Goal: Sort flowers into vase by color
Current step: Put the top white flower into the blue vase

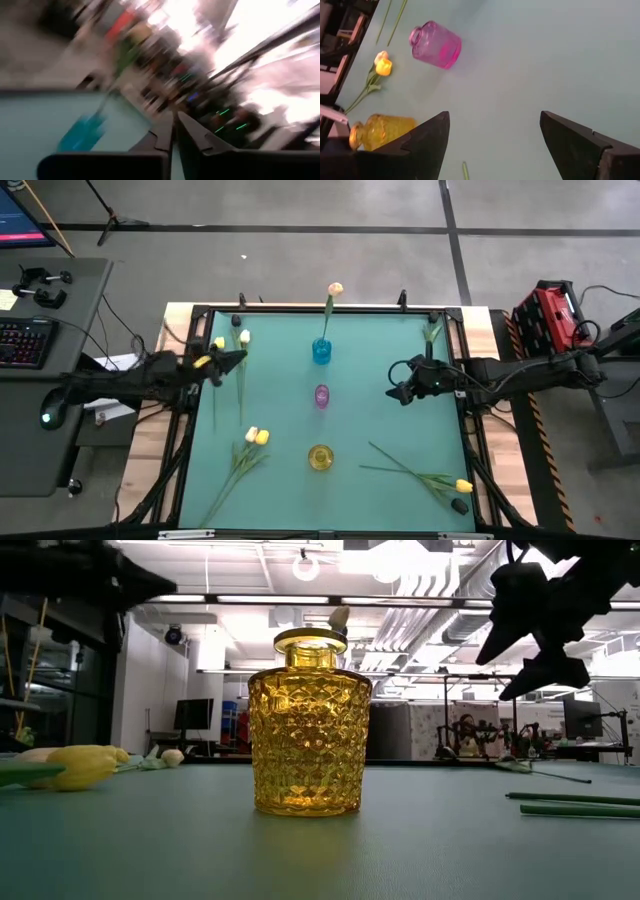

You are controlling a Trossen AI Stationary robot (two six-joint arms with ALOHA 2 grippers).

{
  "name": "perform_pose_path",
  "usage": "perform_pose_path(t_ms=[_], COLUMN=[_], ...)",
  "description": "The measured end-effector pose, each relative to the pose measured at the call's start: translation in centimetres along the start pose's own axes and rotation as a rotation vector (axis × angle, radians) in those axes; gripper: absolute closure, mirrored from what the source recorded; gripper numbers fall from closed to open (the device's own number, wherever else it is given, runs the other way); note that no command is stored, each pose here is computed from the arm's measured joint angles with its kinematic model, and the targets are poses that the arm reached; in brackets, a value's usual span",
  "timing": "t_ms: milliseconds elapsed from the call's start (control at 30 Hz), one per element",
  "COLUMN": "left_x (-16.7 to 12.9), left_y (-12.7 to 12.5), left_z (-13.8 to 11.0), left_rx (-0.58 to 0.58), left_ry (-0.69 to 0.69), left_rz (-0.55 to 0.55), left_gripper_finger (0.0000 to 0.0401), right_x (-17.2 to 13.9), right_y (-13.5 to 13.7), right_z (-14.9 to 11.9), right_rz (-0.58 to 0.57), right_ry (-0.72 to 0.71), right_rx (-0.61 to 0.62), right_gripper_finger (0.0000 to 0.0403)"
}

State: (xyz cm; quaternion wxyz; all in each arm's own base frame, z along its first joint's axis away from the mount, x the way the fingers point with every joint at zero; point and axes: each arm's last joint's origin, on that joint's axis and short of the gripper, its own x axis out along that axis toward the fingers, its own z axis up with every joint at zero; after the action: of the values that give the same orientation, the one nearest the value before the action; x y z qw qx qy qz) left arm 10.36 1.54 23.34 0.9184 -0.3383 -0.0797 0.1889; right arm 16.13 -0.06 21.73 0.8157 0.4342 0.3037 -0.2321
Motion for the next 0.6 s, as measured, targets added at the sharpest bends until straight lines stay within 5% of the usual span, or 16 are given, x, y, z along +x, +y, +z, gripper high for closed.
perform_pose_path(t_ms=[233, 433, 600], left_x=[2.8, 5.7, 7.4], left_y=[-0.9, 1.6, 4.4], left_z=[2.8, 1.0, -0.5], left_rx=[0.053, -0.026, -0.016], left_ry=[0.396, 0.650, 0.737], left_rz=[0.391, 0.629, 0.873], left_gripper_finger=[0.0281, 0.0207, 0.0193], right_x=[0.1, 0.1, 0.1], right_y=[-0.4, -0.8, -0.8], right_z=[0.6, 1.2, 1.2], right_rz=[-0.030, -0.049, -0.055], right_ry=[-0.040, -0.062, -0.071], right_rx=[0.005, 0.024, 0.025], right_gripper_finger=[0.0105, 0.0105, 0.0105])
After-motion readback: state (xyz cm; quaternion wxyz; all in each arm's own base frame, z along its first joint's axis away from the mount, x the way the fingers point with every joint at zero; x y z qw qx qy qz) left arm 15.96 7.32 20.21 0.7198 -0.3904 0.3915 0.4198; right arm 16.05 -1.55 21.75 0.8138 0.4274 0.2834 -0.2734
